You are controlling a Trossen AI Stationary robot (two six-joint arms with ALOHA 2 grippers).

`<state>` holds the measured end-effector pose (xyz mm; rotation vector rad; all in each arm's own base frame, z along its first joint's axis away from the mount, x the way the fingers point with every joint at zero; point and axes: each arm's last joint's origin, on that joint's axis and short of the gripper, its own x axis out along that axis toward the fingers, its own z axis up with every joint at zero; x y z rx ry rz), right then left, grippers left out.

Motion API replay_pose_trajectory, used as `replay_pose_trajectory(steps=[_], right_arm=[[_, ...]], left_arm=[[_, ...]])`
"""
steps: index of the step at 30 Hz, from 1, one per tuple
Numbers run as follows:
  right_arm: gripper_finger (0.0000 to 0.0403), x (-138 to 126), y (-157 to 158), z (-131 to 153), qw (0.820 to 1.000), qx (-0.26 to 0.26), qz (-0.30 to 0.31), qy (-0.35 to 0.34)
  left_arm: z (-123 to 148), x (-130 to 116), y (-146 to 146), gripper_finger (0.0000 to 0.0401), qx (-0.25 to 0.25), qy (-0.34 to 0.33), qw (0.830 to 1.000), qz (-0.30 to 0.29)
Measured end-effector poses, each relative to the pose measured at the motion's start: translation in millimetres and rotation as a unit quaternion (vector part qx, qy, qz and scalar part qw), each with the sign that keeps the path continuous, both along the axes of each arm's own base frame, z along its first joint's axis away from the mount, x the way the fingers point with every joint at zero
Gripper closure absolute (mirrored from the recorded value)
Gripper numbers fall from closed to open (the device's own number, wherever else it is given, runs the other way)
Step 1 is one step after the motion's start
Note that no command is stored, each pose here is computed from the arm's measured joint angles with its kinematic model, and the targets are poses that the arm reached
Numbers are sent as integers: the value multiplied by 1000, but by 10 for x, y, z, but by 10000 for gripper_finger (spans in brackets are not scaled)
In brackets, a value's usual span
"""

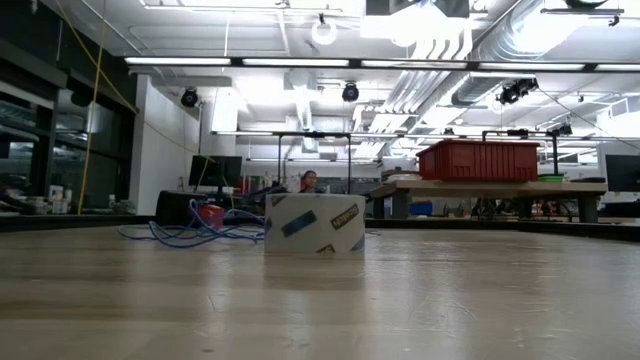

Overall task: Coil cords
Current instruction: Uncoil the blue wire from the spool

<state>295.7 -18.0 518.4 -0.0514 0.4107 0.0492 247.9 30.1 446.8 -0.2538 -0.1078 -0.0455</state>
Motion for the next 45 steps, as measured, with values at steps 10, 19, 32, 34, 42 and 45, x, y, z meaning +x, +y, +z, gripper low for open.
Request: replay_pose_trajectory(steps=[10, 19, 32, 34, 42, 45], right_arm=[[219, 325, -67, -44, 998, 11, -32, -48], [219, 578, -139, -97, 994, 13, -66, -88], [284, 565, -133, -114, 994, 30, -72, -76], [302, 566, -133, -111, 994, 29, -72, -78], [395, 577, -120, -115, 995, 16, -67, -78], [399, 575, -118, -114, 995, 18, -65, -78]], left_arm=[[143, -412, 125, 400, 54, -6, 997, 63], [65, -325, 93, 400, 72, 23, 996, 52], [91, -300, 98, 400, 121, 6, 991, 58], [76, -274, 104, 400, 121, 9, 991, 58], [79, -203, 130, 400, 123, -5, 990, 65], [86, -220, 145, 398, 122, -5, 990, 74]])
